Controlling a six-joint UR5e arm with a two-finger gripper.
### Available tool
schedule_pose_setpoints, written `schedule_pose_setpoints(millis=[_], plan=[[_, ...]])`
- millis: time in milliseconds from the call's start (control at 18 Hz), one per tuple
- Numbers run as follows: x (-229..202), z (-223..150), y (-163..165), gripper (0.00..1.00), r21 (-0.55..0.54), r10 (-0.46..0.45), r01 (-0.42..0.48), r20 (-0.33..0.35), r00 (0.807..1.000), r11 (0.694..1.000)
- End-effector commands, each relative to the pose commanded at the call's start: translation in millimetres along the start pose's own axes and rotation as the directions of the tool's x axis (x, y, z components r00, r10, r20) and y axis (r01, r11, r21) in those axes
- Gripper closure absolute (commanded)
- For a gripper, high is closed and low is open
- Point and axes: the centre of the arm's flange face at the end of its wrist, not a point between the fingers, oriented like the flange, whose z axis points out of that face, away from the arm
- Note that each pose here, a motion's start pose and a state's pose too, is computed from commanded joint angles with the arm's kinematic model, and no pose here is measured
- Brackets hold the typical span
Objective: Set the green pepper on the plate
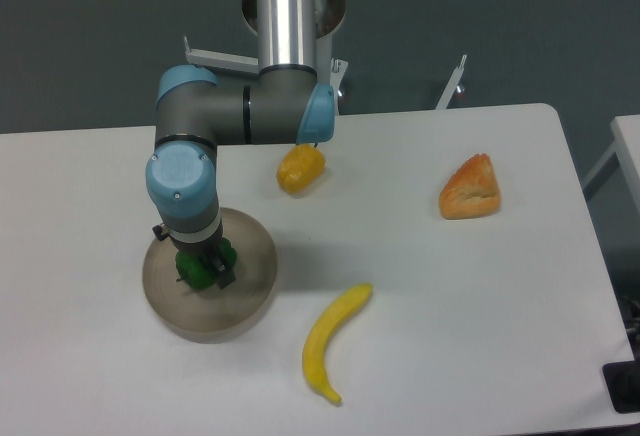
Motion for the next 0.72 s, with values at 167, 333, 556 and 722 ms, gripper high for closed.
schedule_pose_setpoints(millis=[167,333,556,722], plan=[[-38,-38,48,0.00,0.032,-0.073,0.071,0.048,0.996,0.997],[-71,-53,90,0.00,0.035,-0.098,0.096,0.077,0.992,0.995],[-112,-75,142,0.00,0.043,-0.086,0.082,0.117,0.989,0.996],[-142,-88,195,0.00,0.034,-0.034,0.029,0.137,0.990,0.999]])
